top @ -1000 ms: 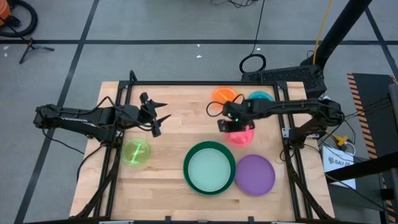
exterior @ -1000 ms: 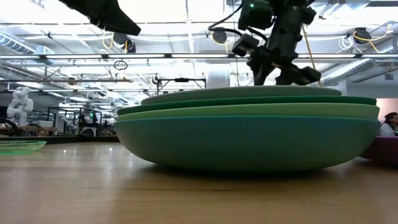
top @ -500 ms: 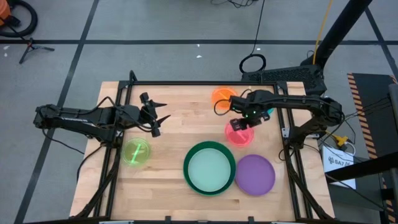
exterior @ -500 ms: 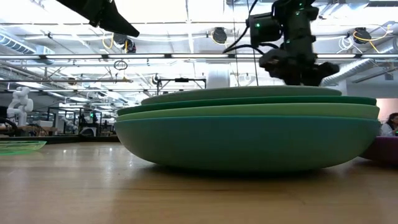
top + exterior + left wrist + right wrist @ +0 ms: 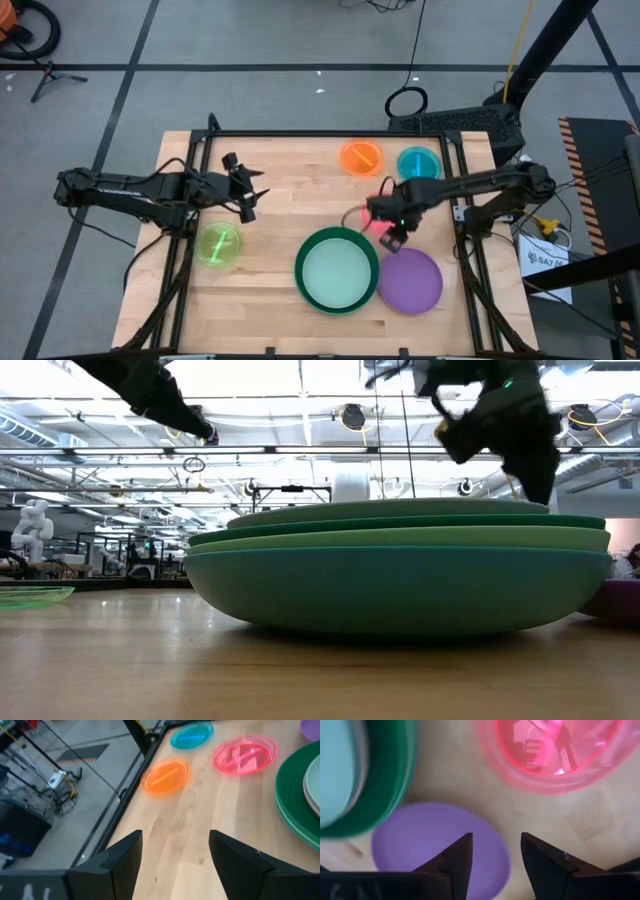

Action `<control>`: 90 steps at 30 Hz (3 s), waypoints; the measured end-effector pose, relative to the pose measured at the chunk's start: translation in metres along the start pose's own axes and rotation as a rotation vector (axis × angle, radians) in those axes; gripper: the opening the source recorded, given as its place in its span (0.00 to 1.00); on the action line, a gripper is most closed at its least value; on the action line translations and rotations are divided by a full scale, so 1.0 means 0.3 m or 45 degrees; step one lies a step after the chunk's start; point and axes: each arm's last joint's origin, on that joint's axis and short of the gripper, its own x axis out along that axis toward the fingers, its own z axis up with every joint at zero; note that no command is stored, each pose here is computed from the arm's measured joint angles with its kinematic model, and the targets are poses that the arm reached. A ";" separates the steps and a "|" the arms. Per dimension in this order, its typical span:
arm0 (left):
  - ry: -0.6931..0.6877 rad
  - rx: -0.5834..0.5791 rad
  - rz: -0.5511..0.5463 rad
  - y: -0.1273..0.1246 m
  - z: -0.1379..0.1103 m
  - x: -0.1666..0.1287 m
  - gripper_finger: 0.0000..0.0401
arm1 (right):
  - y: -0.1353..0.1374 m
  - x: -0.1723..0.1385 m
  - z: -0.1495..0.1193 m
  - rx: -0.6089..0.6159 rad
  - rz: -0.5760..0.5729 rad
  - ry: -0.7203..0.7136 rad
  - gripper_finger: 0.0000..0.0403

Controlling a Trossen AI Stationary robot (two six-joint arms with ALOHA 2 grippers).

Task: Stack plastic plates
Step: Stack the purple plate on top of the light blue plate

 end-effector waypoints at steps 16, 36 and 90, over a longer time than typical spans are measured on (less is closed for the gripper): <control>0.086 -0.199 -0.003 -0.003 -0.024 -0.001 0.58 | 0.189 0.091 -0.247 -0.406 -0.181 -0.212 0.39; -0.032 -0.126 -0.001 0.000 0.009 -0.001 0.58 | -0.014 0.235 -0.257 -0.400 -0.172 -0.329 0.39; 0.004 -0.129 0.024 -0.032 0.016 0.068 0.58 | -0.112 0.070 -0.341 -0.187 0.123 -0.349 0.00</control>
